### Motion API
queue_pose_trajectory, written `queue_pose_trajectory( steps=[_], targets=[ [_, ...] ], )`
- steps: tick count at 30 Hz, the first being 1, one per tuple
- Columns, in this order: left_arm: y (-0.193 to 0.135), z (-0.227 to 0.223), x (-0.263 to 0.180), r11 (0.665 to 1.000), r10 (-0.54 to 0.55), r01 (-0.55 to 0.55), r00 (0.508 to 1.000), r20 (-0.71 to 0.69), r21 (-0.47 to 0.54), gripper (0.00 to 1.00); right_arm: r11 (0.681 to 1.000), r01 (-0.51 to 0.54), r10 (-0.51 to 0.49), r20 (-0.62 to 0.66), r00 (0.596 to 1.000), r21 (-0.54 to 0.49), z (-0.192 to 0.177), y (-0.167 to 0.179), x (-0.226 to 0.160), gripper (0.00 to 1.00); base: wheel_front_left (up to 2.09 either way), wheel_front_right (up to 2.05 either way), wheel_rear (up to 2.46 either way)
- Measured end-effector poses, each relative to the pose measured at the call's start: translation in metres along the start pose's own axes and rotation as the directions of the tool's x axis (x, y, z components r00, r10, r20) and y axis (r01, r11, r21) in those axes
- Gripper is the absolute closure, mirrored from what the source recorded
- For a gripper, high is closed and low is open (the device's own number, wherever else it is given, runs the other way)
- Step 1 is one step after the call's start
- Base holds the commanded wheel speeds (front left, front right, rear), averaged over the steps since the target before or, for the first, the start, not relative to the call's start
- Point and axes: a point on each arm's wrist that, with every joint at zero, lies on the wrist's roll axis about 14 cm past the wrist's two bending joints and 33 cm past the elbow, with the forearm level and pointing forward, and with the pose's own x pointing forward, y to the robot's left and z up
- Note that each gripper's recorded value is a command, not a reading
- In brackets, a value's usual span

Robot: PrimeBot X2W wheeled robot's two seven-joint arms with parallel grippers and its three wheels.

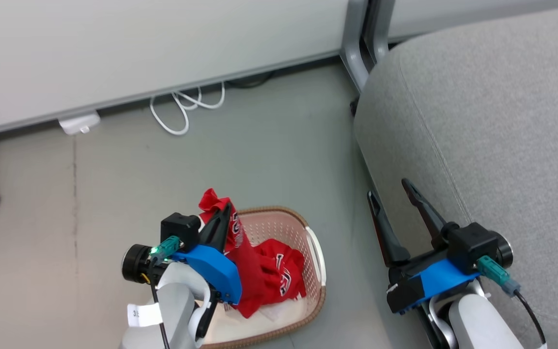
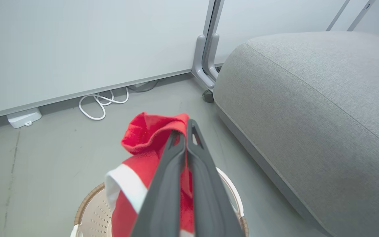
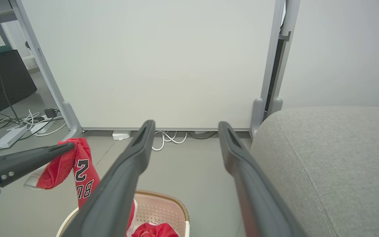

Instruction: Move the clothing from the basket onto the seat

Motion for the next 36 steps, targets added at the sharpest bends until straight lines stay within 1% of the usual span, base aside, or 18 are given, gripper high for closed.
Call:
queue_pose_trajectory(
  steps=[5,11,14,15,20,27,33,36],
  targets=[
    [-0.019,0.039,-0.016,0.999,-0.036,0.035,0.992,0.118,0.014,1.00,1.000,-0.024,0.024,0.028,0.999,0.000,0.014,0.012,-0.011,0.00,0.00,0.00,0.00],
    [-0.047,0.079,-0.033,0.993,-0.108,0.094,0.967,0.230,0.071,1.00,0.999,-0.054,0.054,0.053,0.997,0.003,0.026,0.026,-0.022,0.00,0.00,0.00,0.00],
    [-0.061,0.103,-0.039,0.987,-0.151,0.126,0.946,0.286,0.104,1.00,0.998,-0.070,0.069,0.061,0.996,0.008,0.030,0.033,-0.024,0.00,0.00,0.00,0.00],
    [-0.071,0.118,-0.044,0.981,-0.181,0.147,0.931,0.318,0.128,1.00,0.997,-0.078,0.078,0.063,0.995,0.007,0.032,0.036,-0.025,0.00,0.00,0.00,0.00],
    [-0.092,0.165,-0.054,0.966,-0.242,0.177,0.878,0.413,0.189,1.00,0.995,-0.100,0.099,0.077,0.992,0.010,0.037,0.045,-0.027,0.00,0.00,0.00,0.00],
    [-0.117,0.194,-0.061,0.946,-0.308,0.218,0.837,0.452,0.242,1.00,0.994,-0.109,0.108,0.075,0.991,0.011,0.038,0.049,-0.029,0.00,0.00,0.00,0.00],
    [-0.130,0.206,-0.061,0.935,-0.336,0.234,0.824,0.456,0.267,1.00,0.994,-0.108,0.107,0.076,0.991,0.009,0.039,0.048,-0.030,0.00,0.00,0.00,0.00],
    [-0.134,0.204,-0.060,0.933,-0.344,0.246,0.825,0.448,0.264,1.00,0.995,-0.103,0.102,0.077,0.992,0.008,0.040,0.047,-0.031,0.00,0.00,0.00,0.00]
  ],
)
